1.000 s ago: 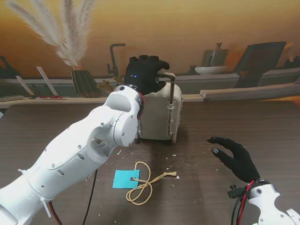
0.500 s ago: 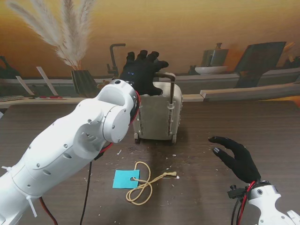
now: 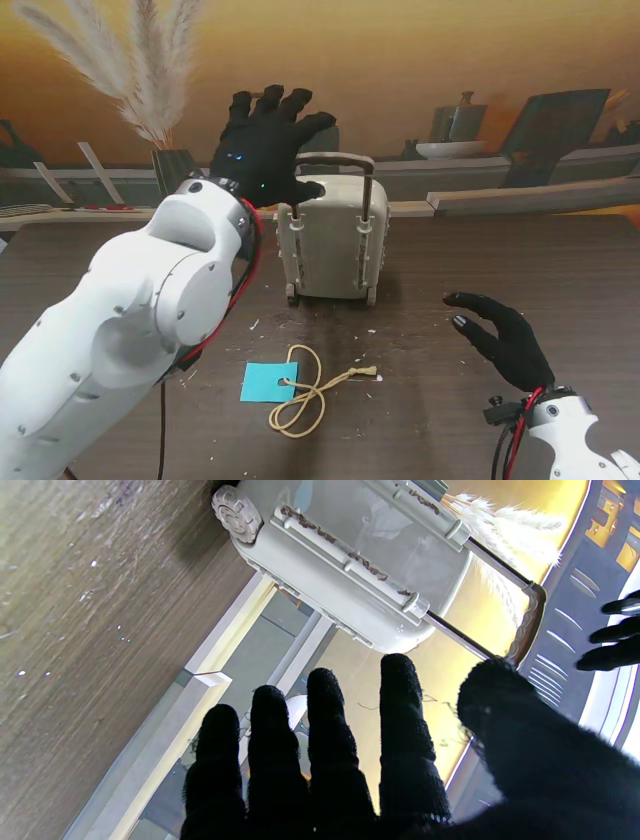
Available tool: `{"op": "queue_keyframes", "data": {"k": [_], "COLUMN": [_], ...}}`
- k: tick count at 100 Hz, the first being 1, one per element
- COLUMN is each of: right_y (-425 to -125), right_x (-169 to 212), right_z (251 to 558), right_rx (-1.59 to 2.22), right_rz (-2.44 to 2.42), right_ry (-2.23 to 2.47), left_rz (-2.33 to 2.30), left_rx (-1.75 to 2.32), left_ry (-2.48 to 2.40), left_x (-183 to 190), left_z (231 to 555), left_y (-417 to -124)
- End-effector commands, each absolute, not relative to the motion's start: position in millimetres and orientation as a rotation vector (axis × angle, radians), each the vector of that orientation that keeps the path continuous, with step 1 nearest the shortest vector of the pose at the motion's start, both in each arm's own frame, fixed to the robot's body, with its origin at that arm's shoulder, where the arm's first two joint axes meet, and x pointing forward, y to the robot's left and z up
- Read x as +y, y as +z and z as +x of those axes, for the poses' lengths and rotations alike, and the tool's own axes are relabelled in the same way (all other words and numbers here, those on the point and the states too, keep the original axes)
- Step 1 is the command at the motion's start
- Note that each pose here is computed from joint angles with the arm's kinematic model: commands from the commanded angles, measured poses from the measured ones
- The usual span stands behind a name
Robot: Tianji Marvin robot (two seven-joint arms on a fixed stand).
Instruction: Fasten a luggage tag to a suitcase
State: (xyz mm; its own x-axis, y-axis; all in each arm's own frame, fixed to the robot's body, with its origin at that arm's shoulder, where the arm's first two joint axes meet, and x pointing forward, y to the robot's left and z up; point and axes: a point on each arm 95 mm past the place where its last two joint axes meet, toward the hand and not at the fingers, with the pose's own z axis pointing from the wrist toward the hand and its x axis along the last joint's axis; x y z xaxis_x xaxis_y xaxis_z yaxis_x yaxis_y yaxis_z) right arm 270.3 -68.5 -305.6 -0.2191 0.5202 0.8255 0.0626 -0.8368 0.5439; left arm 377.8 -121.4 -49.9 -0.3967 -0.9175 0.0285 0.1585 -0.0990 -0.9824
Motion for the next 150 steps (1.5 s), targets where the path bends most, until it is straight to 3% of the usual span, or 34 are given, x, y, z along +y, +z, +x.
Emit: {"op": "queue_keyframes", "data": {"k": [1,17,49,69,89,150], "right_y": [-305,-304,-301,-304,-310,-344], "right_x": [-64,-59,-44,-33,-18,36], "right_z": [268,265,255,253,252,274], "right_rx": [0.721,0.746,0.847,0.912,1.002,1.362], "right_rz": [1.744,1.727,1.677,1.651,1.638,1.313], "right_ry": [2.126,2.121,2.127,2.129,2.115,2.018], "left_rz": [-0.908,-0.916,-1.091,-1.199,-1.271,-1.396], "left_rx": [1.352,1.329,1.227,1.191,1.197,1.174], "left_ry": [-1.656,-1.684,-1.731,-1.734,-1.723,-1.665], "left_x": [-120,-102,-66,-54,-40,-10], "left_z": [356,321,247,201,181,178], "left_y": [-53,-73,-176,-213,-232,-247]}}
